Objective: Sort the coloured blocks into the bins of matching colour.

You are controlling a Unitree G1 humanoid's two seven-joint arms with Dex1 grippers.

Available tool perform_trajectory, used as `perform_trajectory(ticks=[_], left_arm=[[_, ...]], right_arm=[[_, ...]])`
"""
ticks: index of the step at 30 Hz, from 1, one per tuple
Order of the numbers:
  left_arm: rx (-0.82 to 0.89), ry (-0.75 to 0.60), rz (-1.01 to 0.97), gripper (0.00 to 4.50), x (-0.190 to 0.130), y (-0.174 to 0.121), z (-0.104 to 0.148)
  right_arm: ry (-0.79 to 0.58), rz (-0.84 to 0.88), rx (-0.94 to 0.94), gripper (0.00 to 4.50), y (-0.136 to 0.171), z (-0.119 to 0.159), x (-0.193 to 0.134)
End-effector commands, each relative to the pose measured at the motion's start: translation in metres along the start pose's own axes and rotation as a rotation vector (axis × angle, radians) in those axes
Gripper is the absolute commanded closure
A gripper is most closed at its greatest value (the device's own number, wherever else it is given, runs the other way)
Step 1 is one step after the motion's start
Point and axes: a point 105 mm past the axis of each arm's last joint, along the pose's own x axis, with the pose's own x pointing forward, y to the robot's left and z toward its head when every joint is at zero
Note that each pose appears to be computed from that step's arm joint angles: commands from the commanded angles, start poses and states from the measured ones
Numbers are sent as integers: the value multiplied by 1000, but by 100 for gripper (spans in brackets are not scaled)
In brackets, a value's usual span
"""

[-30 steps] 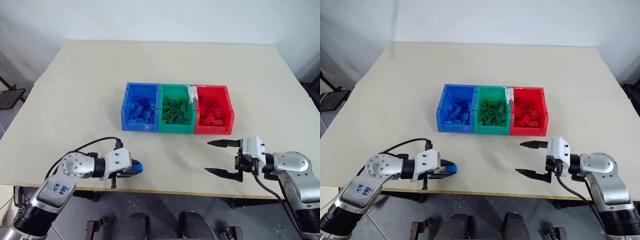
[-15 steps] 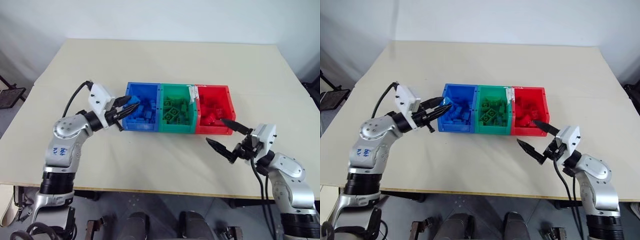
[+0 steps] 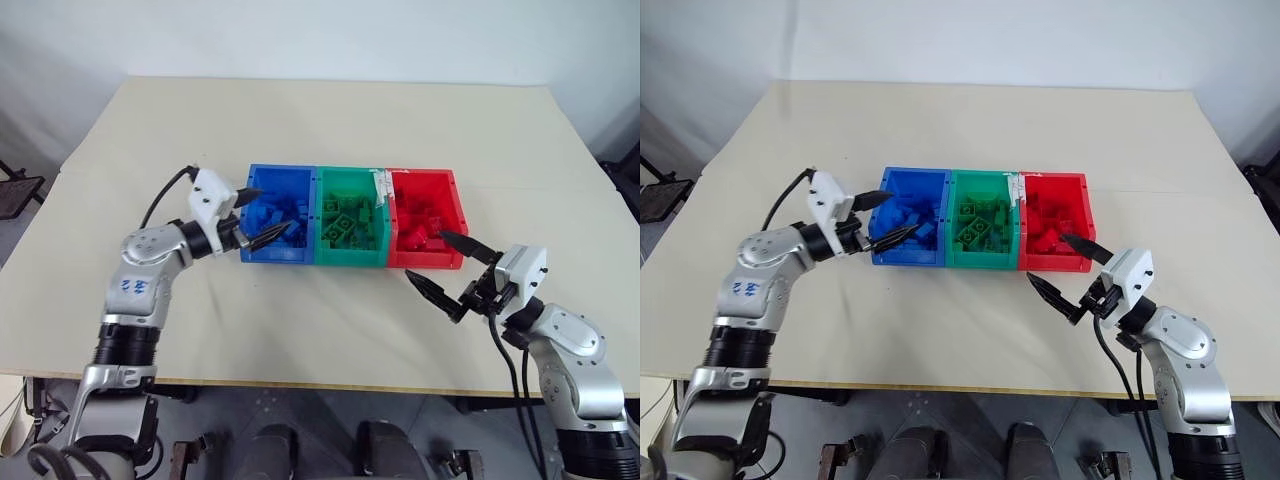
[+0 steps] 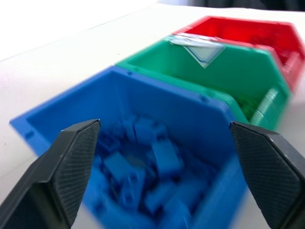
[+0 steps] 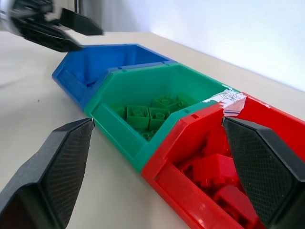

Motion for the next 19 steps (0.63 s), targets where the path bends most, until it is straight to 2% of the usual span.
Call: perform_trajectory(ticks=[1,4,7,10,12,16,19], left_arm=[[82,-33,21,5,-36,-2,12],[32,36,44,5,-75,-13,-3],[43,69,78,5,-92,-20,-7],[45,148,107,5,-111,-29,-21],[-19,177,90,5,-115,-37,-29],[37,189,73,5,-109,-38,-29],[61,167,124,5,-104,-29,-25]], right_arm=[[21,44,-39,0,-2,1,-5],[81,110,-47,0,-5,-8,-12],[126,182,-40,0,-5,-15,-17],[185,298,-42,0,0,-24,-23],[206,348,-42,0,0,-28,-23],[225,423,-61,0,-3,-34,-20],[196,417,-39,0,-6,-32,-16]])
